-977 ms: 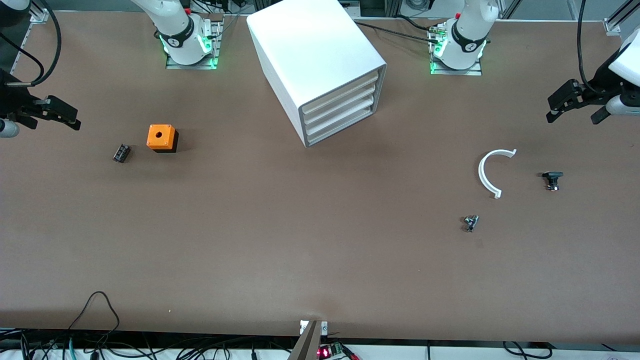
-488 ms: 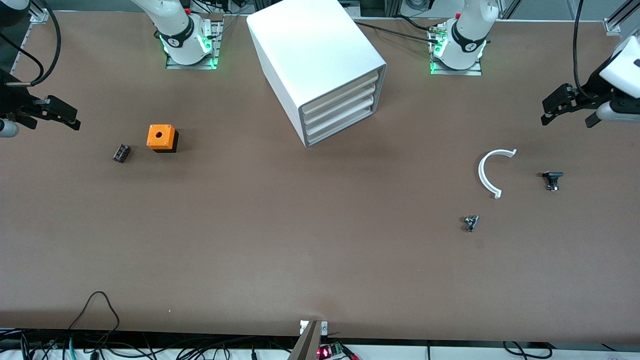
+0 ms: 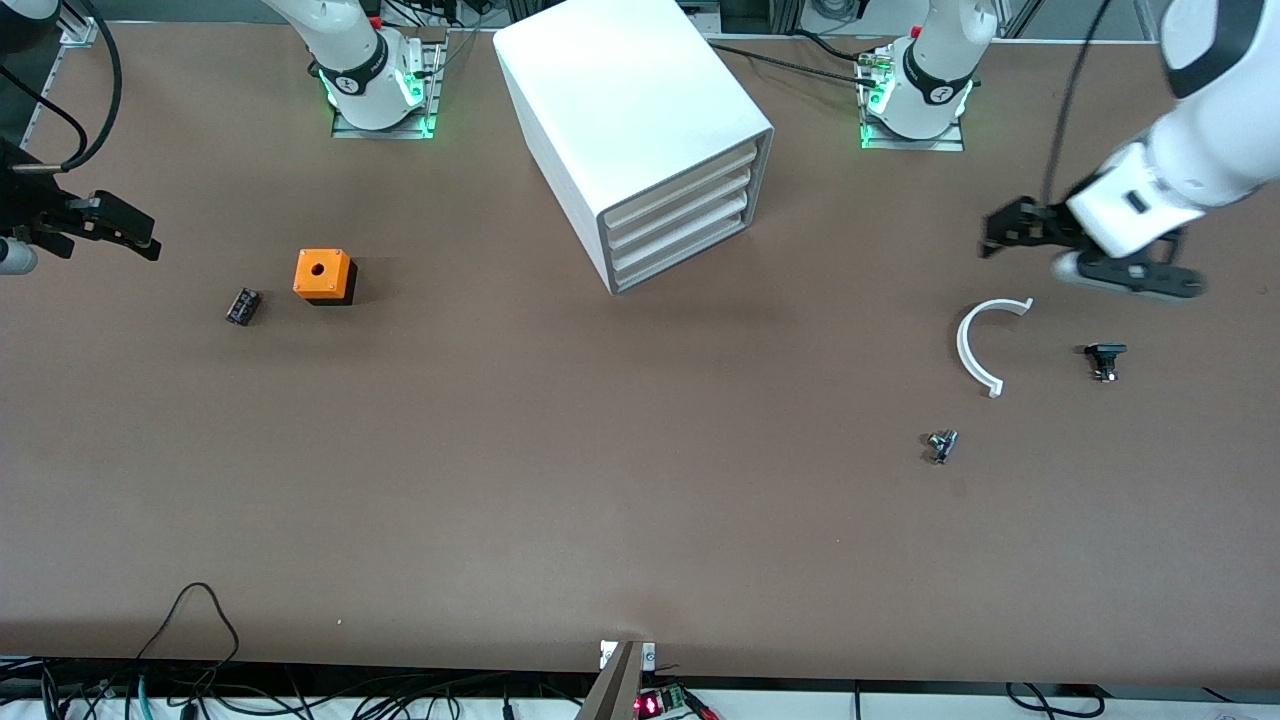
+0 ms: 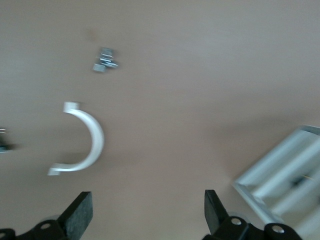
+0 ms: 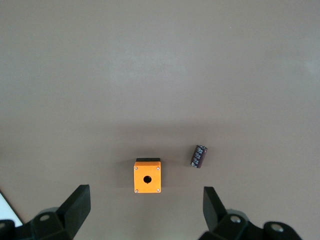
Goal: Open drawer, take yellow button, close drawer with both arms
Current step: 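Reach the left gripper to the white cabinet's drawer handle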
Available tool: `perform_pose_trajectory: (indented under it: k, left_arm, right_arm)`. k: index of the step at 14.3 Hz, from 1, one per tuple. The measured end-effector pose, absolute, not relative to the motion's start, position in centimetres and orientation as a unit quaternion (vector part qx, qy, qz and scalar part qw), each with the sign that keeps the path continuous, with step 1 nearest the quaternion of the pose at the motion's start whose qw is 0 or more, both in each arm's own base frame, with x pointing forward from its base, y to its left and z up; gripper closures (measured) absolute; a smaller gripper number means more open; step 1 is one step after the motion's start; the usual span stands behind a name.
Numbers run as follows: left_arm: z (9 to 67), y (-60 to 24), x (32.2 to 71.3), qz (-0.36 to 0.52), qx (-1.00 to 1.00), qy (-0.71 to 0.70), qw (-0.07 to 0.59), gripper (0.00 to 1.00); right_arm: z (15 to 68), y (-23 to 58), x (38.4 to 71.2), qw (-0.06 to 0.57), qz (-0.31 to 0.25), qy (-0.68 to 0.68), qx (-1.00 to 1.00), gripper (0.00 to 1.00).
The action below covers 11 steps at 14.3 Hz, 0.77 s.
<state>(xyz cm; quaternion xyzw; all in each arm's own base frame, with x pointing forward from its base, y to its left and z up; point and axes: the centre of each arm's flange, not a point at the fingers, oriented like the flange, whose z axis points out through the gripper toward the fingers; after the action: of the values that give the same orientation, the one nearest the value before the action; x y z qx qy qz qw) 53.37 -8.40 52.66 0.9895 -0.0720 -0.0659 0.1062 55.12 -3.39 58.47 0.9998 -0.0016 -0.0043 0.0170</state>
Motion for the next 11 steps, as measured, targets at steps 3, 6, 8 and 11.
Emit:
perform_pose_trajectory:
  k: [3,6,8,11]
  left_arm:
    - [48.0,-14.0,52.7,-0.127,0.967,-0.075,0.206,0.01]
    - [40.9,-17.8,51.2,-0.211,0.927,-0.037,0.309,0.01]
    - [36.3,-19.9,49.3,-0.253,0.897,-0.019,0.361,0.01]
    - [32.4,-24.5,45.7,-0.277,0.877,-0.037,0.391,0.01]
  right_arm:
    - [58.5,-3.4,55.1,0.017,-0.004,-0.002,1.0,0.0]
    - [58.5,-3.4,55.1,0.017,-0.003,-0.001,1.0,0.0]
    - [58.5,-3.3,55.2,0.017,-0.002,-0.001,1.0,0.0]
    - [58.6,-3.3,55.2,0.017,0.0,-0.001,1.0,0.0]
